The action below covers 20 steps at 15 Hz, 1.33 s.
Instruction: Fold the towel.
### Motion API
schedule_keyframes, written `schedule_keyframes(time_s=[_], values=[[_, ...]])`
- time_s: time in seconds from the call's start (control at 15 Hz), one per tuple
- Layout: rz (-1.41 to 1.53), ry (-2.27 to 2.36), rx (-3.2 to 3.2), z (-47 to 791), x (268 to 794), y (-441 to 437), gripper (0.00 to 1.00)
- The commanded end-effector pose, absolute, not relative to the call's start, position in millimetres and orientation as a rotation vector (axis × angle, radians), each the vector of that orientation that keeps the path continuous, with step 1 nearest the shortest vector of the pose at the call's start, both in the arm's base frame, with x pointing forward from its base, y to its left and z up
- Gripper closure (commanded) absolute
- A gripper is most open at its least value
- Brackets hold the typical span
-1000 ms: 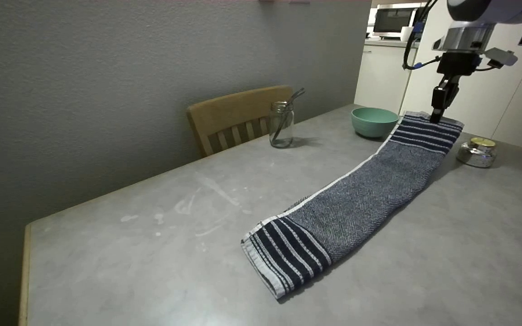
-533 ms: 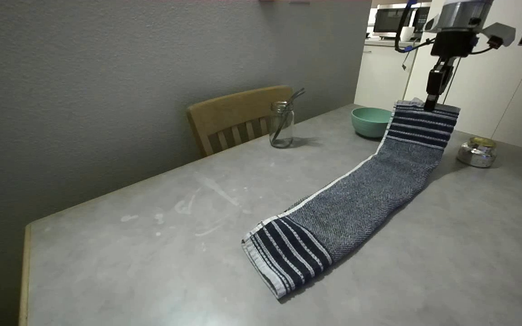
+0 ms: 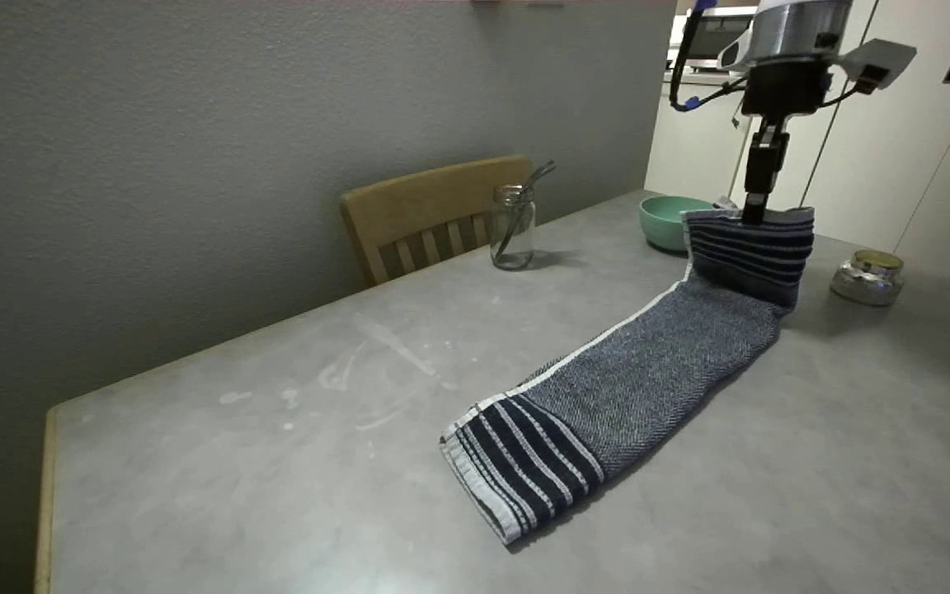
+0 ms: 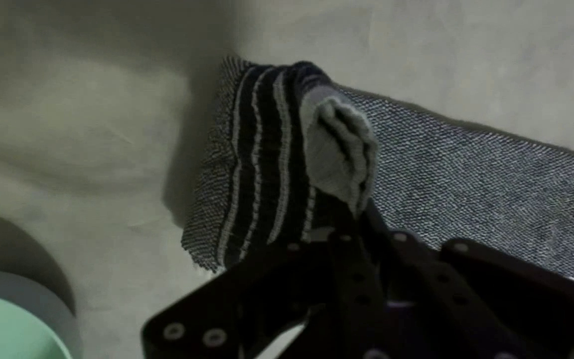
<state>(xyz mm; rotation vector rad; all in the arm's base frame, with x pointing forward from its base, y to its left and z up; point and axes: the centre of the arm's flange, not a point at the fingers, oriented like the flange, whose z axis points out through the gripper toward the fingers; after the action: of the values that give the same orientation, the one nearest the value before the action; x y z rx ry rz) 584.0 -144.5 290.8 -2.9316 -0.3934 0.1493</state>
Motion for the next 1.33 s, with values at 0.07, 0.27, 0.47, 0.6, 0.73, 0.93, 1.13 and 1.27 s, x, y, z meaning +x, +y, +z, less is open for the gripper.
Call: schedule_keyframes(time_s=[0.07,0.27,0.47,0.6,0.73,0.93,1.13,1.27], values=[[0.171,-0.449,-2.939,289,594,-91,0.98],[0.253,-0.586,-2.860,285,600,-55,0.98],[0.230,-0.552,-2.873,284,596,-49,0.93],[0.232,-0.561,-2.870,283,596,-48,0.93],[0.231,-0.560,-2.870,283,596,-51,0.93],[0.233,-0.533,-2.886,278,606,-35,0.98],[0.242,-0.543,-2.899,274,638,7,0.98],[0.255,-0.555,-2.908,272,660,42,0.98]])
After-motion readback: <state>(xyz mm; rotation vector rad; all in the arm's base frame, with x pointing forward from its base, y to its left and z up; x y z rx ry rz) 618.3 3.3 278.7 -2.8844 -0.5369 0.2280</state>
